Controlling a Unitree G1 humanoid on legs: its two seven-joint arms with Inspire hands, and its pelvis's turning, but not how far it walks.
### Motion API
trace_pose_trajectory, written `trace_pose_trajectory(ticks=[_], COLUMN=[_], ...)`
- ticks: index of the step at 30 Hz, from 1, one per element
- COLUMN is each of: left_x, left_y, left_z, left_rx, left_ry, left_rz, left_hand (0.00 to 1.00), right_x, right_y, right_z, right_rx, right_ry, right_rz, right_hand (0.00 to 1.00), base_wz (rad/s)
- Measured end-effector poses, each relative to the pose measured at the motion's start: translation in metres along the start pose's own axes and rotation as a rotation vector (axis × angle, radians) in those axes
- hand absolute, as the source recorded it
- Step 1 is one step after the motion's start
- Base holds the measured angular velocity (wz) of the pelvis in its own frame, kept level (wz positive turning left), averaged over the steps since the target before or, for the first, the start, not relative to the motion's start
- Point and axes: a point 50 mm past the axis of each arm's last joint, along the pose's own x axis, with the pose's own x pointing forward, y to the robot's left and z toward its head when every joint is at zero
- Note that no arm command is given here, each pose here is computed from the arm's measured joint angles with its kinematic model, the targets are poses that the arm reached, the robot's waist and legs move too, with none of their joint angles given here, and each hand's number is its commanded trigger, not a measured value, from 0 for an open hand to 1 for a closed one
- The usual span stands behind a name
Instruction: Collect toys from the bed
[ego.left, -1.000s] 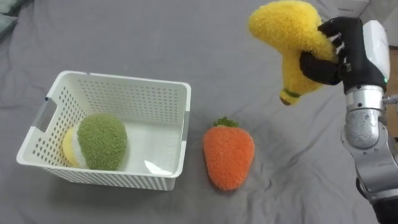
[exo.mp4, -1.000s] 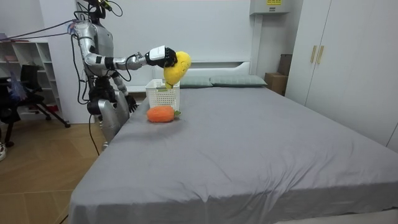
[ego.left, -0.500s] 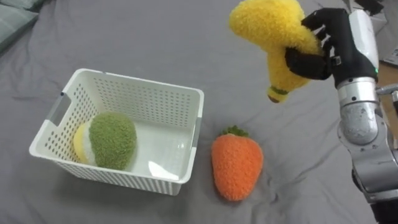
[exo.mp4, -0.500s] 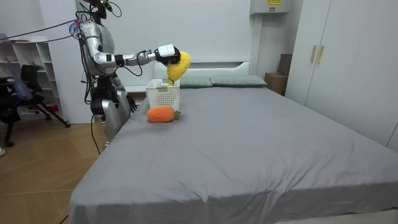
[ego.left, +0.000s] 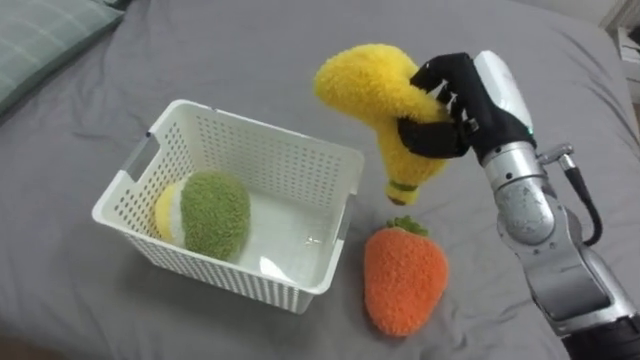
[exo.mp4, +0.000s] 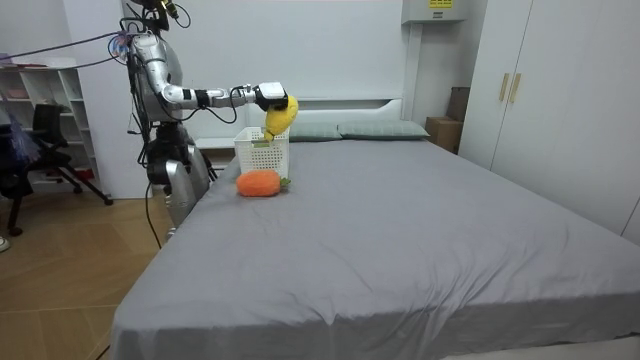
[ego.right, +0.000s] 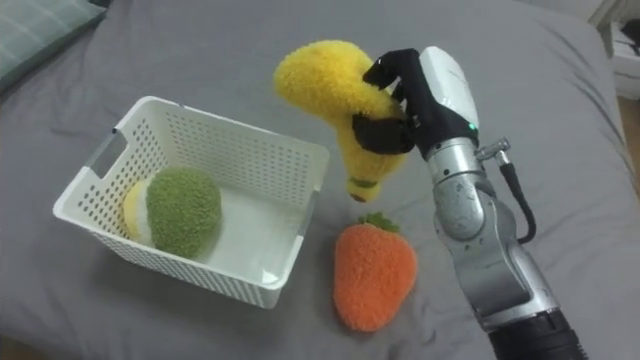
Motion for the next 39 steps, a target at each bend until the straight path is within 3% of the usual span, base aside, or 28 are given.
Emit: trace_pose_trajectory(ticks=[7, 12, 19, 27, 28, 29, 39], left_x=[-0.002, -0.003, -0.002, -0.001, -0.001, -0.001, 0.003], left_y=[0.006, 0.006, 0.005, 0.005, 0.006, 0.005, -0.001], left_z=[-0.016, -0.02, -0.017, -0.015, -0.014, -0.013, 0.004], left_rx=[0.066, 0.16, 0.158, 0.161, 0.162, 0.162, 0.228], left_ry=[0.056, 0.081, 0.078, 0.076, 0.077, 0.072, 0.037], left_rz=[0.018, -0.003, -0.017, -0.011, -0.009, -0.008, -0.023], left_hand=[0.0, 0.0, 0.0, 0.0, 0.0, 0.0, 0.0], right_x=[0.017, 0.017, 0.013, 0.017, 0.017, 0.017, 0.017], right_y=[0.013, 0.022, 0.055, 0.074, 0.076, 0.08, 0.107], right_z=[0.009, 0.014, 0.032, 0.021, 0.021, 0.021, 0.015], right_rx=[-0.004, -0.005, 0.032, -0.005, -0.016, -0.02, -0.035], right_ry=[-0.017, -0.03, -0.076, -0.014, -0.018, -0.015, 0.054], right_rz=[0.061, 0.088, 0.202, 0.285, 0.297, 0.315, 0.43], right_hand=[1.0, 1.0, 1.0, 1.0, 0.75, 0.01, 0.0], base_wz=[0.1, 0.03, 0.05, 0.02, 0.07, 0.06, 0.05])
